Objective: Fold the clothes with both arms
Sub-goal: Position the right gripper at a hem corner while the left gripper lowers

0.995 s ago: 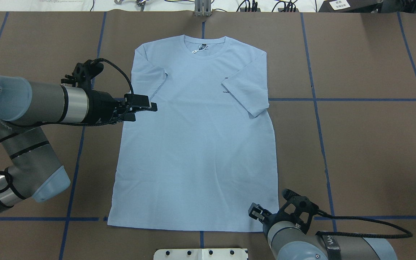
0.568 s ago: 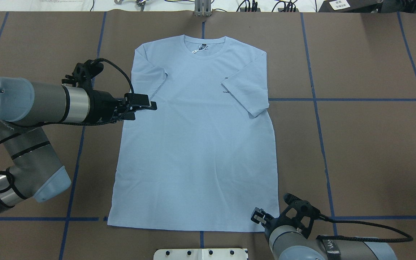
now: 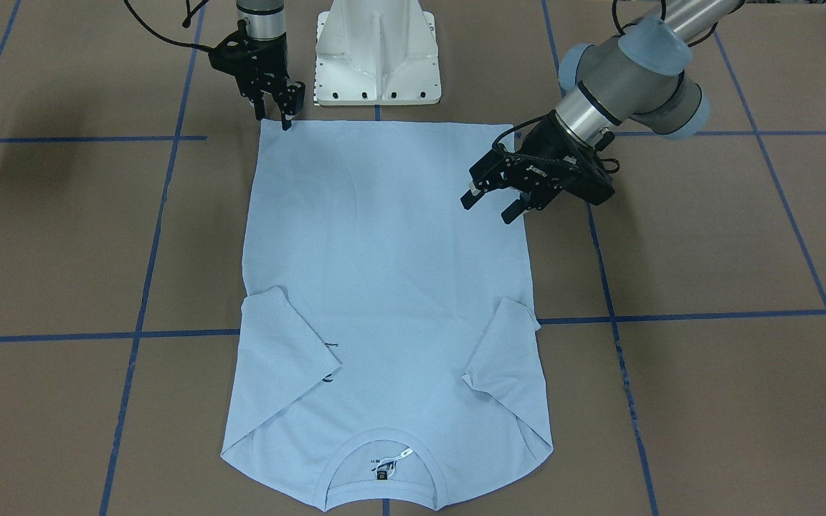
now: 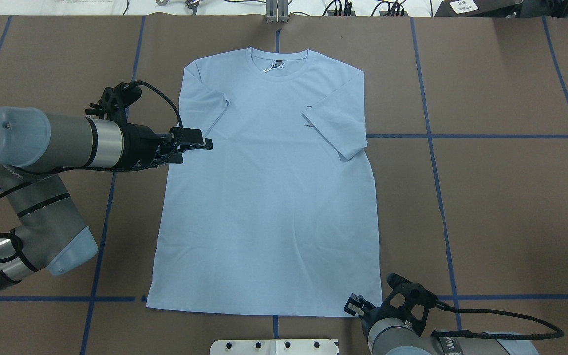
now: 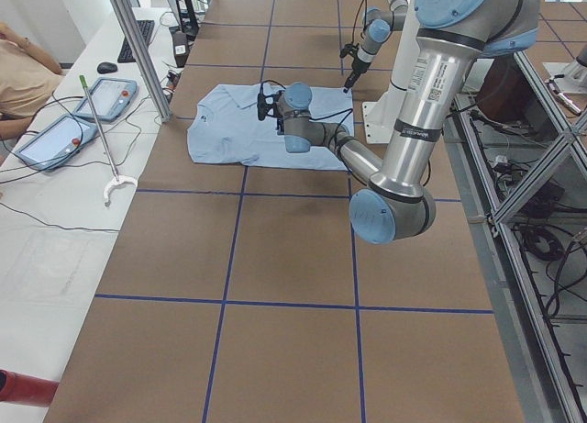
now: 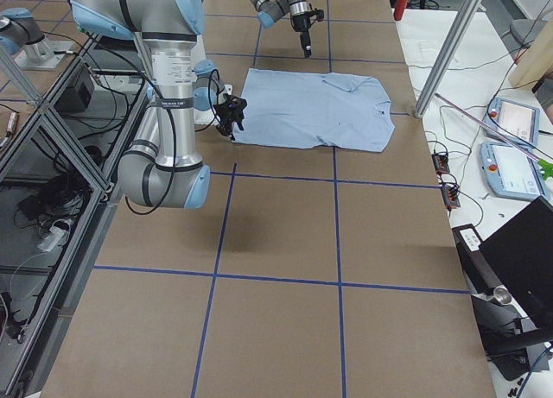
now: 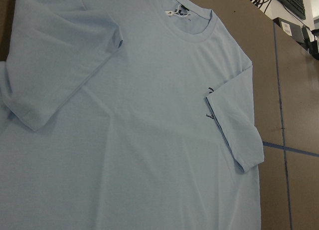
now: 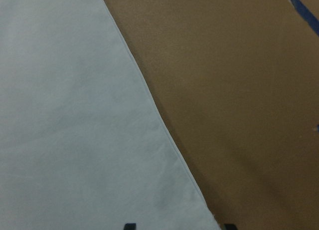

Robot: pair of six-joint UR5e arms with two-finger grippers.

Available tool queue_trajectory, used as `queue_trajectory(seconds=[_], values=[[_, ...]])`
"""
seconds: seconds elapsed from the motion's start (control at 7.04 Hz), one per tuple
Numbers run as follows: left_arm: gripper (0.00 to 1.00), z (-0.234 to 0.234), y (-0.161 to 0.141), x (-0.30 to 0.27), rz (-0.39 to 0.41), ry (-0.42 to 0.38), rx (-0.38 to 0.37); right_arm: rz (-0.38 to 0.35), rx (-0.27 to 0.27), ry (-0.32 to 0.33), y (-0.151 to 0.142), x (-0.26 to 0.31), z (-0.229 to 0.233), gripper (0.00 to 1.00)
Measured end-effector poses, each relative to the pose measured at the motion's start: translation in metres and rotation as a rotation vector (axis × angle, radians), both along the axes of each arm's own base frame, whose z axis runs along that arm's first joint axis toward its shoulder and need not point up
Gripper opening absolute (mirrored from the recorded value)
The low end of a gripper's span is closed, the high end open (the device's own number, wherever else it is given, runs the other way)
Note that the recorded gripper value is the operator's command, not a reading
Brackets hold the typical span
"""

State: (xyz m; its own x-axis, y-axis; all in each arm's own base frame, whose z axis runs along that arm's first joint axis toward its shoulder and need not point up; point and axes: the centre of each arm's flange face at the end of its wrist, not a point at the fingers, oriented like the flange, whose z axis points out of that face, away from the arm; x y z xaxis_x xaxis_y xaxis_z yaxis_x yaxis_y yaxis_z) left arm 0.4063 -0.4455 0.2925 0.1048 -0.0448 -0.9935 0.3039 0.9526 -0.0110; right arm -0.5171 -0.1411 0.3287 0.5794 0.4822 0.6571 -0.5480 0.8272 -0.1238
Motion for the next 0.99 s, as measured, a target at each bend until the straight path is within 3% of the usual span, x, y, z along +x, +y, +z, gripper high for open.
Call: queue_trajectory(seconds=[0.57,0.71,0.99], values=[[0.98,0.004,-0.002,0.001,-0.007,-0.005,-0.004,-0.007,0.001,0.012,0.006,0.001,0.006,0.59],[0.98,0.004,-0.002,0.001,-0.008,-0.005,-0.005,-0.008,0.002,0.021,0.006,0.002,0.01,0.51],[0.98,0.006,-0.003,0.003,-0.008,-0.009,-0.007,-0.008,0.001,0.029,0.007,0.003,0.014,0.0]])
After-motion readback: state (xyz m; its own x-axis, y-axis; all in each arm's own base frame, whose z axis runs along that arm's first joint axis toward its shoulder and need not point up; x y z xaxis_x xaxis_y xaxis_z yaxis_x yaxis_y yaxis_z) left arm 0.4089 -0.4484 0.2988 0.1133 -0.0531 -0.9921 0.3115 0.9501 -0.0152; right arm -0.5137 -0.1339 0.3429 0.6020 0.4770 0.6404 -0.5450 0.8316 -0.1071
